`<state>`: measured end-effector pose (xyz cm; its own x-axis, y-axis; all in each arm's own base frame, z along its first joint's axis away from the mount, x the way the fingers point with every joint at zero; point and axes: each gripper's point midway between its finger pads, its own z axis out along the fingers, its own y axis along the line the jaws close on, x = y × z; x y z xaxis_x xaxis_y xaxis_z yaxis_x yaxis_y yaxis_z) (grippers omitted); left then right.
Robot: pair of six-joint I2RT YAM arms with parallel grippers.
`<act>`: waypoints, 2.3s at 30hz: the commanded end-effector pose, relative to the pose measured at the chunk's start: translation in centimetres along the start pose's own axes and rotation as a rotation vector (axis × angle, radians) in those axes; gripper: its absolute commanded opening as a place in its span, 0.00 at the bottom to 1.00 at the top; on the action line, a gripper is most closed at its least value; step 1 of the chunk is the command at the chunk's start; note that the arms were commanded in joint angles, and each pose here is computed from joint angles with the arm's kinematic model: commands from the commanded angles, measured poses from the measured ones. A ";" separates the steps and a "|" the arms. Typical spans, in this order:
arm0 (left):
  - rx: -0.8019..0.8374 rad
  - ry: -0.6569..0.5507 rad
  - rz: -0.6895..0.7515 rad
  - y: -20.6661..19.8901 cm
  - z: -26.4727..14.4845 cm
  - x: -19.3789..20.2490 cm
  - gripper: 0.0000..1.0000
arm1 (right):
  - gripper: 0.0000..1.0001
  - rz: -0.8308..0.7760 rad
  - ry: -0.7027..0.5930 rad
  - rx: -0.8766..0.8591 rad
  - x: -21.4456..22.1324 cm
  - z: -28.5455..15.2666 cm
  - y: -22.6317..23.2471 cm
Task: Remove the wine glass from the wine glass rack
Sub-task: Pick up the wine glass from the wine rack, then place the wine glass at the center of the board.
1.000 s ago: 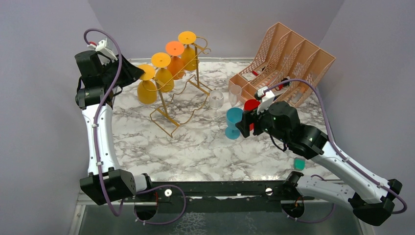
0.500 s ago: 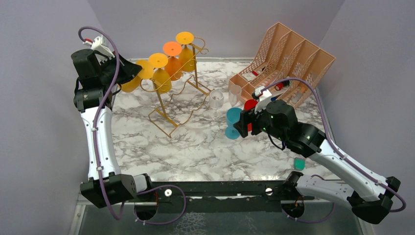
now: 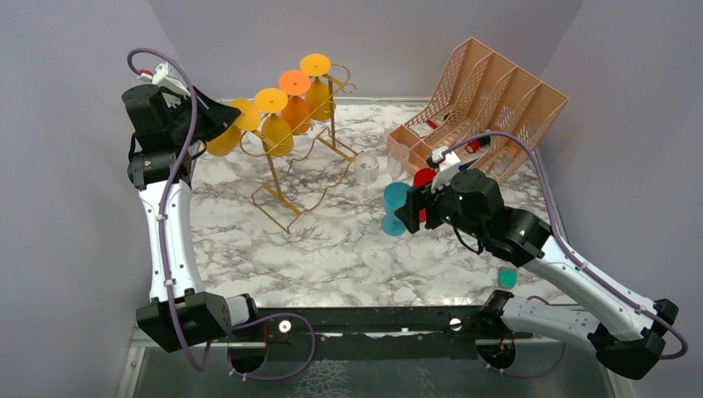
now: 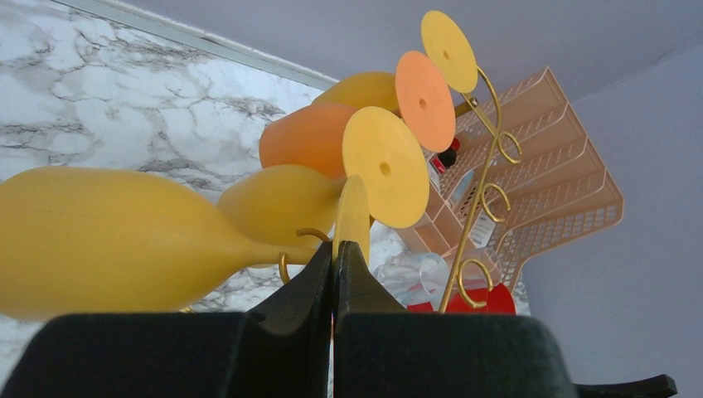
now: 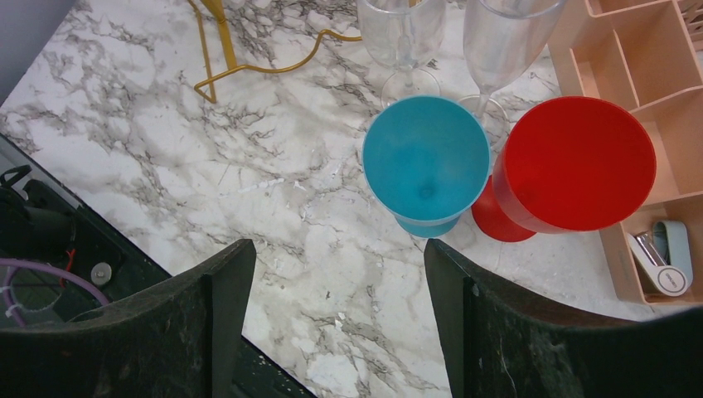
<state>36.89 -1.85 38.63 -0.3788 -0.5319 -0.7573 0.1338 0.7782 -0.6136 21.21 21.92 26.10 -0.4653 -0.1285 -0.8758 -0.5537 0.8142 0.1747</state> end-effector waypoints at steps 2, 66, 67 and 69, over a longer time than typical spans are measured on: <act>0.060 -0.093 0.001 -1.8 -0.7 -2.1 0.00 | 0.77 0.026 -0.040 -0.013 -1.5 -0.9 0.3; 0.251 0.333 0.009 -4.0 -12.0 22.2 0.00 | 0.77 0.288 -0.048 -0.422 1.9 -3.5 6.7; 0.299 0.369 0.027 -4.7 -12.3 22.5 0.00 | 0.77 0.286 -0.042 -0.438 1.9 -3.5 7.0; 0.339 0.393 0.031 -5.4 -12.7 22.7 0.00 | 0.77 0.275 -0.031 -0.468 2.0 -3.5 7.5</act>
<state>17.49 -12.63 26.33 -0.6799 -0.3695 -0.6334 0.2844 0.6633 -0.6922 14.29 24.95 25.69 -0.6355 0.0633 -0.7695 -0.6209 0.5505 0.5581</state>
